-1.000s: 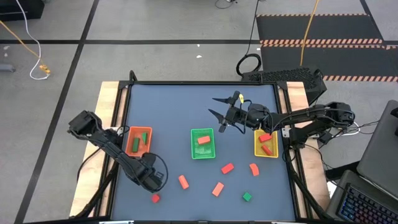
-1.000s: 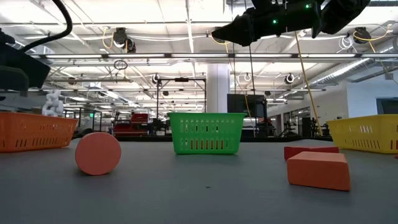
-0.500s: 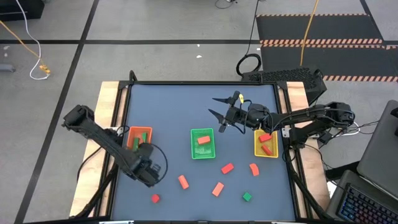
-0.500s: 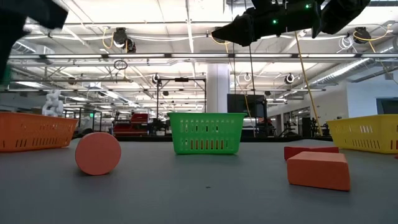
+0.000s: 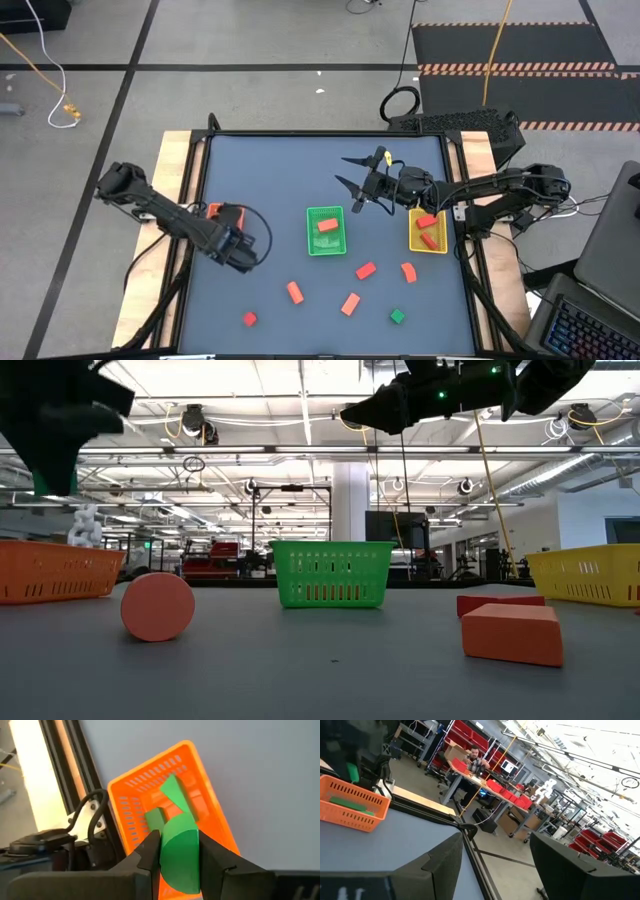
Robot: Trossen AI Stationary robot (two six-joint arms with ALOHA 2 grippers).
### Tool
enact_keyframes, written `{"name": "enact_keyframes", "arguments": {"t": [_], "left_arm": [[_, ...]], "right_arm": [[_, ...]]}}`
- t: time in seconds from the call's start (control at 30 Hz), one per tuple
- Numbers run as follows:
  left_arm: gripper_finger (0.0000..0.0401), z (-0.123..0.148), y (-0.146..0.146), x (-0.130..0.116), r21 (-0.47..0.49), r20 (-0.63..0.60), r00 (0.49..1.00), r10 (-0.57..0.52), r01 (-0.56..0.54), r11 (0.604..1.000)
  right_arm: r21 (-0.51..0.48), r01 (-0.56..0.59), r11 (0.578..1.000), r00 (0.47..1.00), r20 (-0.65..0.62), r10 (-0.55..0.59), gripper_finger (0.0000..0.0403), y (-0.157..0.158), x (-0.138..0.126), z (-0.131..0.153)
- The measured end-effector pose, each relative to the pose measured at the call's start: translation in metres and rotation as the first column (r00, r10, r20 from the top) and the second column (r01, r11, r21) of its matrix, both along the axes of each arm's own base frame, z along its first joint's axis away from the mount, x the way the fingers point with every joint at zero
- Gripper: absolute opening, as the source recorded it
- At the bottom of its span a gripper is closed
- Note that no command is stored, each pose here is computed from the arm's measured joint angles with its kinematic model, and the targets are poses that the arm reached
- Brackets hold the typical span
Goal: Sort & place blocks by color
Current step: Put the green block into the orange bin, then put the orange block into the green bin
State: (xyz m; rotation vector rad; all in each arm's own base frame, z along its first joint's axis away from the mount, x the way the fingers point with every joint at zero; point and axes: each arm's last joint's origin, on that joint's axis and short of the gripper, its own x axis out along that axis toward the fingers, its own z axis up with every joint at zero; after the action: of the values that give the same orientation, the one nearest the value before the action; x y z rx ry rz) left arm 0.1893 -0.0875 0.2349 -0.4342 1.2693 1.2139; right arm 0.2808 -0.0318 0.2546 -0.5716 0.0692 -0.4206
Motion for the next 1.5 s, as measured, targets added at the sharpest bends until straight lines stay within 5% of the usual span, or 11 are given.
{"name": "enact_keyframes", "arguments": {"t": [0.13,0.43,0.73,0.83,0.97,1.17,1.27,1.5], "left_arm": [[0.0109,-0.013,0.007,-0.002,0.010,-0.023,0.999,0.024,-0.023,1.000],[0.0264,-0.032,0.020,-0.008,0.038,-0.075,0.996,0.054,-0.052,0.998],[0.0304,0.010,0.023,0.019,0.241,0.069,0.980,-0.188,0.167,0.956],[0.0296,0.041,0.022,0.038,0.382,0.146,0.924,-0.354,0.278,0.882],[0.0280,0.073,0.014,0.069,0.567,0.200,0.803,-0.562,0.373,0.735],[0.0251,0.093,0.010,0.109,0.621,0.230,0.589,-0.775,0.525,0.582],[0.0237,0.086,0.019,0.119,0.598,0.281,0.507,-0.815,0.571,0.562],[0.0211,0.059,0.050,0.128,0.563,0.338,0.490,-0.803,0.578,0.590]], "right_arm": [[0.000,0.000,1.000,1.000,0.000,0.000,0.0226,0.000,0.000,0.000],[0.000,0.000,1.000,1.000,0.000,0.000,0.0227,0.000,0.000,0.000],[0.000,0.000,1.000,1.000,0.000,0.000,0.0227,0.000,0.000,0.000],[0.000,-0.002,1.000,1.000,0.005,0.002,0.0227,0.000,0.000,0.000],[-0.001,-0.003,1.000,1.000,0.009,0.003,0.0227,0.000,0.000,0.001],[0.003,-0.008,1.000,1.000,0.004,0.008,0.0227,0.001,0.000,0.000],[0.133,-0.033,0.991,0.998,0.060,0.025,0.0226,0.005,0.001,0.000],[0.524,-0.101,0.846,0.991,0.130,0.038,0.0226,0.020,0.002,-0.010]]}}
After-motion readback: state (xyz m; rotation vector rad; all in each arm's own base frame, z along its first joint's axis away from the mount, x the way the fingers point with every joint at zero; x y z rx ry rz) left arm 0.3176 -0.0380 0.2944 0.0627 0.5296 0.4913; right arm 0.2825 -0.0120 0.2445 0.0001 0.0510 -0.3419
